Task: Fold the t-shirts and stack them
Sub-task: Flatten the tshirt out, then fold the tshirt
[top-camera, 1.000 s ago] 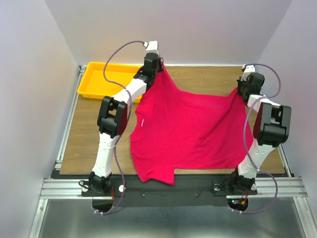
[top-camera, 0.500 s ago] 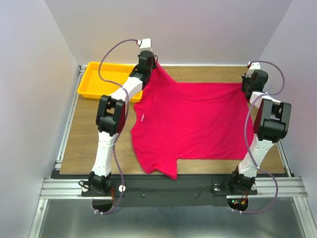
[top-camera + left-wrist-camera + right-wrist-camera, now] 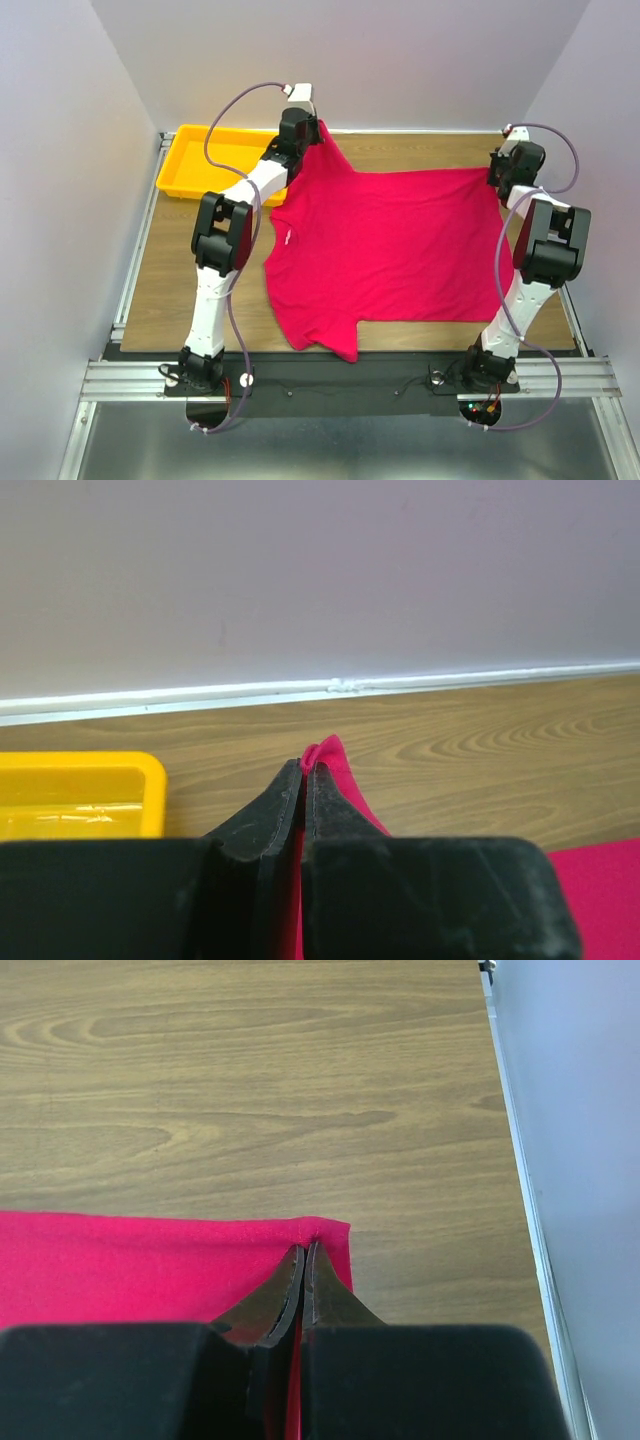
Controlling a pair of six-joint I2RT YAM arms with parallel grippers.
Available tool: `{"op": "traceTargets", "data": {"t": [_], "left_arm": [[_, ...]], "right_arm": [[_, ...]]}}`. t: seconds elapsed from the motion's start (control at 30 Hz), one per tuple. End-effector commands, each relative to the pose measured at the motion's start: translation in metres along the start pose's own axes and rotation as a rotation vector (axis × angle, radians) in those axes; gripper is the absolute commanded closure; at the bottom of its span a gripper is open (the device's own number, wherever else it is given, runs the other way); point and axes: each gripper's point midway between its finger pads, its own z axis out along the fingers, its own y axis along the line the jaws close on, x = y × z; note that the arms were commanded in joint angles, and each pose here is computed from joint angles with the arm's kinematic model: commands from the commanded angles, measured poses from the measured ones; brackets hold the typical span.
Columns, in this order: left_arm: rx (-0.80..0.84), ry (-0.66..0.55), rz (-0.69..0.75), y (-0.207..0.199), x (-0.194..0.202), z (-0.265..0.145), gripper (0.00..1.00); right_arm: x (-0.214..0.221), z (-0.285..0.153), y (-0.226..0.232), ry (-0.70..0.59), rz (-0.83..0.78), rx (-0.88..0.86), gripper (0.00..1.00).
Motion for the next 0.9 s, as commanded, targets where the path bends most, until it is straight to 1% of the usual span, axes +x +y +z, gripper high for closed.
{"op": "traceTargets", "data": {"t": [0.0,0.1,0.2,0.37,0.4,0.6,0.87], "left_arm": [[0.087,-0.188,-0.005,-0.024,-0.092,-0.034,1.00],[0.103,-0.203,0.002,-0.025,-0.099,-0.043,1.00],[0.098,-0.186,0.013,-0.020,-0.091,-0.050,1.00],[0.106,-0.190,0.017,-0.015,-0.093,-0.059,1.00],[0.139,-0.183,0.022,-0.020,-0.090,-0.063,1.00],[0.199,-0.172,0.055,-0.028,-0.086,-0.075,1.00],[0.257,-0.213,0.120,-0.032,-0.091,-0.094,1.00]], "right_arm": [[-0.062,-0.011,-0.006,-0.165,0.013,-0.018,0.99],[-0.062,-0.015,-0.011,-0.168,0.026,-0.010,0.99],[-0.061,-0.021,-0.019,-0.171,0.043,0.001,1.00],[-0.055,-0.030,-0.025,-0.167,0.052,-0.007,1.00],[-0.055,-0.032,-0.025,-0.169,0.051,-0.013,0.99],[-0.044,-0.043,-0.024,-0.159,0.049,-0.040,0.99],[-0.037,-0.048,-0.027,-0.151,0.052,-0.057,0.99]]}}
